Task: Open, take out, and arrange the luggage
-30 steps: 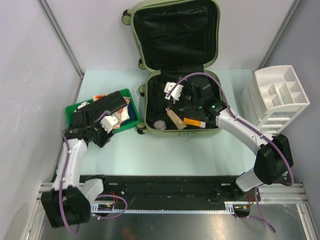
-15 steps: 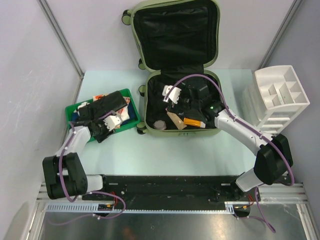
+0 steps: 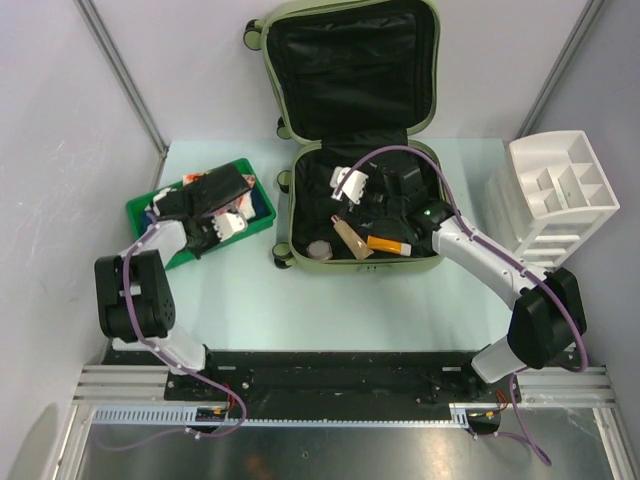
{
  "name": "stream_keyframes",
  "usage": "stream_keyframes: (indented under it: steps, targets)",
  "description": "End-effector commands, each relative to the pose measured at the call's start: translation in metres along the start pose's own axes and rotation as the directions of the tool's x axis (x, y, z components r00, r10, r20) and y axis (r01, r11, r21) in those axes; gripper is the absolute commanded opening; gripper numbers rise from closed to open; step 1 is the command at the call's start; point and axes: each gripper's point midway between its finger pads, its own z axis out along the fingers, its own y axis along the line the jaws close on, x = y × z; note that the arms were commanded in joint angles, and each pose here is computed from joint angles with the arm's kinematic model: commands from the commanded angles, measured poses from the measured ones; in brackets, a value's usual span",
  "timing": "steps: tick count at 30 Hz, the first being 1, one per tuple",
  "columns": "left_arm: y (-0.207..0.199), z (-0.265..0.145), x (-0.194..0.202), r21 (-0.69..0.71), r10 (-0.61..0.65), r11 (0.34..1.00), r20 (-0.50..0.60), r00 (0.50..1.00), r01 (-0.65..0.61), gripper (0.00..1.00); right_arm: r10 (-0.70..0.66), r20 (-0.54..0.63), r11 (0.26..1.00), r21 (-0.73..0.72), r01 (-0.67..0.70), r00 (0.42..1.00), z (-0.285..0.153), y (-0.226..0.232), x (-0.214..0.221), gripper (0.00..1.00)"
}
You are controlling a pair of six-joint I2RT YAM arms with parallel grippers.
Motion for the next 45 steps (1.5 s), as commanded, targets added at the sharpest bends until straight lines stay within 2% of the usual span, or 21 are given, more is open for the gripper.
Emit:
stream_keyframes:
  steps: [1,3,7,9,10,16,22,23,24,28,29,30,31,32,33,36,39,41,42,45]
  targets:
    - [0.073,0.004,-0.022,-0.169,0.292,0.944,0.026,0.956,-0.284,0.0,-0.008,0.025,0.999,0.049,0.007,1.0,-0.005,-0.02,-0.006,0.86]
    - [0.082,0.016,-0.024,-0.156,0.353,0.925,0.017,0.935,-0.346,0.0,-0.001,0.018,0.999,0.053,0.001,1.0,-0.006,-0.022,-0.003,0.86]
    - [0.142,0.021,-0.033,-0.22,0.435,0.876,-0.02,0.9,-0.429,0.0,0.014,-0.001,0.998,0.06,-0.014,1.0,-0.007,-0.026,0.006,0.86]
    - [0.157,0.039,-0.022,-0.204,0.446,0.872,-0.041,0.894,-0.444,0.04,0.015,-0.005,0.998,0.067,-0.015,1.0,-0.007,-0.029,0.008,0.86]
    - [0.183,0.033,-0.027,-0.247,0.476,0.844,-0.064,0.877,-0.476,0.05,0.016,-0.01,0.998,0.068,-0.015,1.0,-0.008,-0.029,0.009,0.86]
    - [0.264,0.043,-0.015,-0.352,0.475,0.792,-0.156,0.866,-0.499,0.13,0.004,-0.03,0.997,0.075,-0.002,1.0,-0.011,-0.034,0.016,0.86]
    - [0.3,0.038,0.019,-0.381,0.462,0.76,-0.253,0.85,-0.527,0.13,0.007,-0.042,0.997,0.081,-0.003,0.999,-0.012,-0.037,0.019,0.86]
    - [0.302,0.041,0.025,-0.383,0.455,0.761,-0.262,0.851,-0.524,0.17,0.007,-0.042,0.997,0.081,-0.003,0.999,-0.012,-0.037,0.019,0.86]
    - [0.305,0.04,0.025,-0.395,0.449,0.757,-0.265,0.853,-0.521,0.34,0.006,-0.043,0.997,0.082,-0.002,0.999,-0.012,-0.038,0.02,0.86]
    - [0.291,0.03,0.017,-0.412,0.418,0.78,-0.216,0.883,-0.47,0.56,0.009,-0.035,0.996,0.092,-0.006,0.999,-0.01,-0.041,0.018,0.89]
    - [0.284,0.028,0.011,-0.412,0.432,0.781,-0.187,0.882,-0.47,0.72,0.014,-0.037,0.995,0.097,-0.011,0.999,-0.01,-0.043,0.019,0.89]
    - [0.283,0.004,0.001,-0.438,0.443,0.762,-0.186,0.877,-0.478,0.75,0.026,-0.036,0.995,0.1,-0.023,0.999,-0.011,-0.044,0.02,0.9]
    - [0.26,0.013,0.009,-0.392,0.46,0.778,-0.176,0.87,-0.491,0.76,0.035,-0.037,0.994,0.103,-0.031,0.999,-0.009,-0.045,0.022,0.9]
    - [0.249,0.01,0.005,-0.387,0.478,0.777,-0.153,0.865,-0.497,0.92,0.044,-0.039,0.994,0.106,-0.04,0.998,-0.01,-0.047,0.024,0.91]
    - [0.241,0.002,0.002,-0.391,0.483,0.775,-0.14,0.864,-0.497,0.99,0.047,-0.042,0.993,0.109,-0.042,0.998,-0.009,-0.048,0.025,0.91]
    - [0.208,-0.021,-0.01,-0.401,0.489,0.78,-0.089,0.868,-0.48,1.0,0.08,-0.043,0.99,0.123,-0.074,0.996,-0.009,-0.053,0.03,0.95]
    - [0.184,-0.051,-0.022,-0.442,0.434,0.802,-0.033,0.9,-0.402,1.0,0.127,-0.02,0.981,0.151,-0.123,0.992,-0.015,-0.062,0.03,1.0]
    - [0.174,-0.078,-0.032,-0.491,0.328,0.829,0.04,0.944,-0.268,1.0,0.158,0.007,0.974,0.164,-0.157,0.987,-0.019,-0.069,0.025,1.0]
    - [0.17,-0.089,-0.036,-0.506,0.234,0.849,0.103,0.967,-0.152,1.0,0.175,-0.009,0.974,0.148,-0.172,0.984,-0.022,-0.066,0.029,1.0]
    - [0.154,-0.126,-0.052,-0.544,0.14,0.839,0.218,0.966,0.002,1.0,0.255,-0.04,0.963,0.103,-0.25,0.966,-0.025,-0.058,0.03,1.0]
